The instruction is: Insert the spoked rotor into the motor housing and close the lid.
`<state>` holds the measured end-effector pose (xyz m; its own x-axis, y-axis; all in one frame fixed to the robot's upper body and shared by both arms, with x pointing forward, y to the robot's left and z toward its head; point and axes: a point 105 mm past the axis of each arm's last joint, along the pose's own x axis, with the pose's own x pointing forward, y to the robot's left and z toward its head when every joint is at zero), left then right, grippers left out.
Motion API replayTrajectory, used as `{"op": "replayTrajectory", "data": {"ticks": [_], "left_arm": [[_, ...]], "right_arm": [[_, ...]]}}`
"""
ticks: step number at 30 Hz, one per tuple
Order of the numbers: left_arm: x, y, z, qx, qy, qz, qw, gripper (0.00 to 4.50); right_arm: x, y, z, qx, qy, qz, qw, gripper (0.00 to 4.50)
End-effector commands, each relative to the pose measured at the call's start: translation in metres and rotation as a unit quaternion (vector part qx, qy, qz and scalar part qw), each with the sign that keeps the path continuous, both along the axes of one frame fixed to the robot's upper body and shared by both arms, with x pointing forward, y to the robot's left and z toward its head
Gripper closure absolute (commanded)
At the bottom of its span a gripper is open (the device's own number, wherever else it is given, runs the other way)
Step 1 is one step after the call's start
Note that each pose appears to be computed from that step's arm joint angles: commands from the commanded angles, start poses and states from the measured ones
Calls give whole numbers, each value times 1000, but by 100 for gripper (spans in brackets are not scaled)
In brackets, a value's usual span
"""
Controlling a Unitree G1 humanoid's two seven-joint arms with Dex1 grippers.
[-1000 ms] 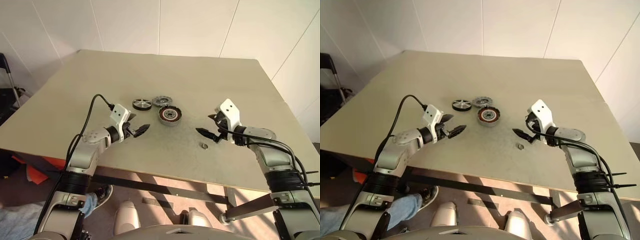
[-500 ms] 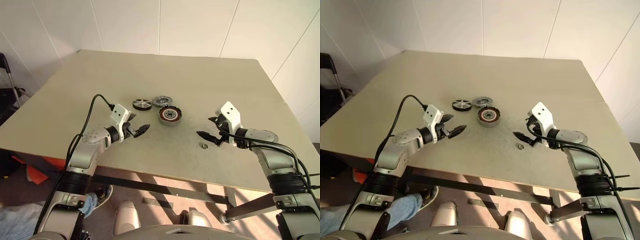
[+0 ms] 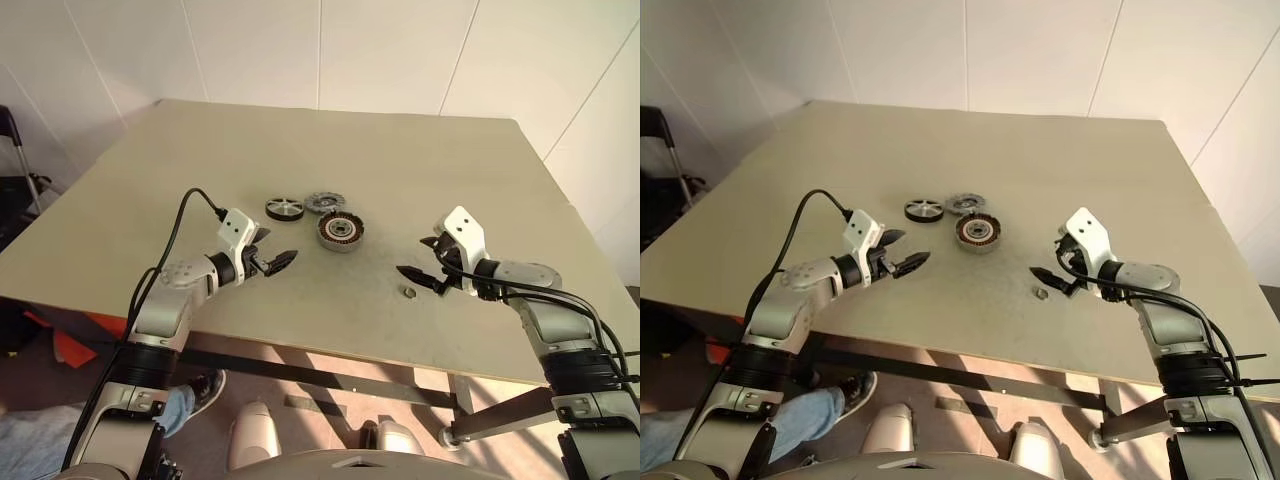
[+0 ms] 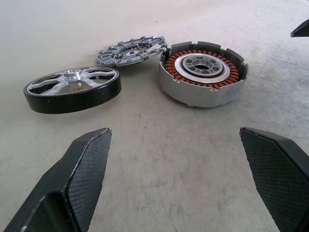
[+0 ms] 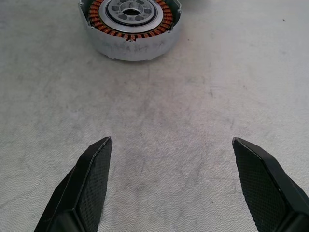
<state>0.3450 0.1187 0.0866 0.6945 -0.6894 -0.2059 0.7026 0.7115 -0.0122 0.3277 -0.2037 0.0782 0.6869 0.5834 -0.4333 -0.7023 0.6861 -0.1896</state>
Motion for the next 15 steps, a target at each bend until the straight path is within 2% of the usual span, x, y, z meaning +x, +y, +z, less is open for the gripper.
{"op": "replayTrajectory", "data": {"ticks": [1, 15], "left_arm": [[2, -2, 12, -4, -23, -7, 1000, 0], [4, -2, 11, 3, -21, -12, 1000, 0]], "right_arm": [[-8, -2, 14, 4, -17, 11, 1000, 4], [-35, -6, -19, 11, 44, 2, 999, 4]]}}
